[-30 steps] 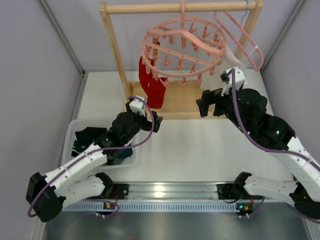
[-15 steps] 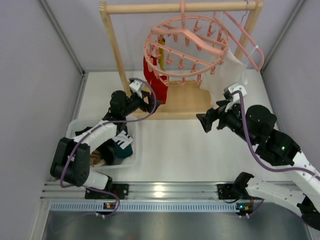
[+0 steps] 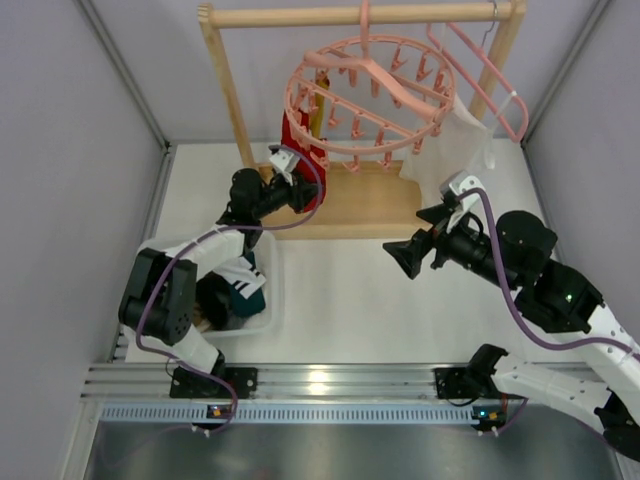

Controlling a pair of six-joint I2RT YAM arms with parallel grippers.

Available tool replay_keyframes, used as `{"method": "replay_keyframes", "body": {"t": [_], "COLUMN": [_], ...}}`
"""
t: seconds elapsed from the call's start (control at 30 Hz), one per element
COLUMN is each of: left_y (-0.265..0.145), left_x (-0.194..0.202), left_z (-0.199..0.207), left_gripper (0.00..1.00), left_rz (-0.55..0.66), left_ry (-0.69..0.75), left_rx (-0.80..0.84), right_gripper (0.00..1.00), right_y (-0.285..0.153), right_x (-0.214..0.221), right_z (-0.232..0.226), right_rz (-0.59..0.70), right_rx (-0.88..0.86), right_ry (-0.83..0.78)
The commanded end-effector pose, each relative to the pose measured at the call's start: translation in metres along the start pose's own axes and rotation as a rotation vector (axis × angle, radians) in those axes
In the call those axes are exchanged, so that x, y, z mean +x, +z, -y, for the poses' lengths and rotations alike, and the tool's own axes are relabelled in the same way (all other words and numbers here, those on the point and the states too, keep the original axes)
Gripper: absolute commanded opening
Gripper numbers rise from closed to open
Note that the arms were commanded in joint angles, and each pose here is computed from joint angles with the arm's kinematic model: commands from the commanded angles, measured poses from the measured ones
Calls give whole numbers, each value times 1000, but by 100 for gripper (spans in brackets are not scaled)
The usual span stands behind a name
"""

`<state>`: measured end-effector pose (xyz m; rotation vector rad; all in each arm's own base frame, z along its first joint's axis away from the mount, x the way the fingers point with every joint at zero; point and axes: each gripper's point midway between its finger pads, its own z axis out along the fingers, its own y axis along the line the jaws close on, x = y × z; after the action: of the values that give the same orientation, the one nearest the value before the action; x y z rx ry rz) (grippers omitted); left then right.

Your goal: Remove the socks clipped to the hanger

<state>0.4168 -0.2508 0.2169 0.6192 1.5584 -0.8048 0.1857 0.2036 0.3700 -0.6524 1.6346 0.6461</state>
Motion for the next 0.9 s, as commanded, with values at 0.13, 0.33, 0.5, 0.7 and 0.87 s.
{"method": "replay_keyframes", "body": {"t": [0.13, 0.33, 0.5, 0.7, 0.87], "left_y": [-11, -21, -22, -20, -14], "left_x": [-45, -42, -34, -42, -40], "left_z": [17, 56, 76, 107, 131], "left_gripper": [0, 0, 0, 0, 0], "left_rz": [159, 202, 168, 136, 92], "left_ry": [29, 27, 68, 177, 271], "left_rx": [-85, -251, -450, -625, -725], "right_gripper": [99, 99, 99, 99, 99], "right_y": [-1, -10, -25, -34, -18], "right_x": [-45, -71, -90, -106, -103], "right_z": [-10, -2, 0, 22, 38], "right_rz": [157, 289, 340, 340, 219], "right_rx": [-54, 4, 17, 150, 258], "right_ry": [29, 160, 208, 250, 216]}}
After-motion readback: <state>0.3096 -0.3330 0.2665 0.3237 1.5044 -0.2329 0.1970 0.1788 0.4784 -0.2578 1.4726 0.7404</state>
